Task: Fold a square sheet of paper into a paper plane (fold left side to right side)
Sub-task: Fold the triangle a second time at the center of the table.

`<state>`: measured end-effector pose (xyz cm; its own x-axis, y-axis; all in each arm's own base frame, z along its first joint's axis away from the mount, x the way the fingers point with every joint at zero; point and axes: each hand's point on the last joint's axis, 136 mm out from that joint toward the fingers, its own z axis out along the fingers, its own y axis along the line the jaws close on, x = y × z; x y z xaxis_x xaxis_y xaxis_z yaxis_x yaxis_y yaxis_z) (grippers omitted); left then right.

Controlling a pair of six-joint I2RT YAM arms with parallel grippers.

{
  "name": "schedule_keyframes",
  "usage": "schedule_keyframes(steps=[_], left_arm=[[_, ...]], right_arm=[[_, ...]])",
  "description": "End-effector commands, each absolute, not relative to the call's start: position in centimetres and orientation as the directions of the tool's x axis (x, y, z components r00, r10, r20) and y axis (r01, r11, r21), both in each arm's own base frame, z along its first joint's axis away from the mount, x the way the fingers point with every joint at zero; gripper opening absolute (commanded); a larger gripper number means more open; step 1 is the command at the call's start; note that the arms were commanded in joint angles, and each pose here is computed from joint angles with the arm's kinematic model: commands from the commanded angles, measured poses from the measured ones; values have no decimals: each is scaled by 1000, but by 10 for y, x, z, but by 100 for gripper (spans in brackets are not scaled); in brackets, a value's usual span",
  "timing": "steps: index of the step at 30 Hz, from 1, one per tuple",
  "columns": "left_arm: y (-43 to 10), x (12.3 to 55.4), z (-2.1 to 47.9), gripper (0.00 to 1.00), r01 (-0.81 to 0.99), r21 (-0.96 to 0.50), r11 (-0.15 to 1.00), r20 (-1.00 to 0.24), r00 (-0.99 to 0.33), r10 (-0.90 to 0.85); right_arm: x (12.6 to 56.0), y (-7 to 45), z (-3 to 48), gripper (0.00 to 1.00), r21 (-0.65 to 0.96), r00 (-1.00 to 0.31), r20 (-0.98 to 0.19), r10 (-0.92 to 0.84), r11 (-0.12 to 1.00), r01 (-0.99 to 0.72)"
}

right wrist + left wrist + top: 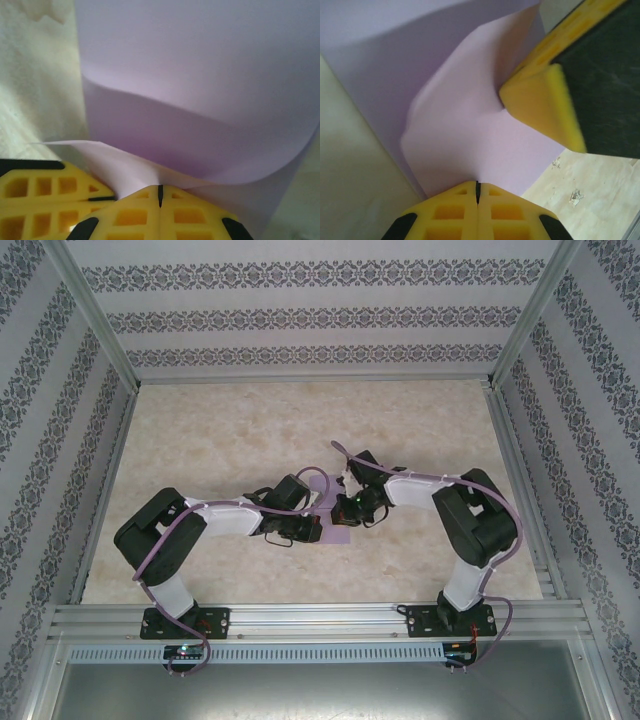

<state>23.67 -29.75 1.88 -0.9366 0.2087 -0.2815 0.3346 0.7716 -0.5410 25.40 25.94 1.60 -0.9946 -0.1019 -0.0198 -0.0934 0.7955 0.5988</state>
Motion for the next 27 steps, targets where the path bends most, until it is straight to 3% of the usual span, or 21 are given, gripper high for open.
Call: schedule_keyframes(steps=[1,15,23,27], left_arm=[[-280,217,-1,5,306,-495,813,-200,-951,236],[-280,217,-1,5,306,-494,814,-198,-951,237],[-280,218,1,5,308,-493,814,-204,-950,236],[-281,219,3,5,310,-494,813,-209,-949,235]], right_arm=[[267,260,13,0,569,-995,-38,-92,817,-97],[287,218,3,0,503,-1000,-10,-15,864,-18],[285,236,49,0,589,-993,-105,-52,802,-104],[273,253,51,0,615,-992,-94,-79,779,-120]])
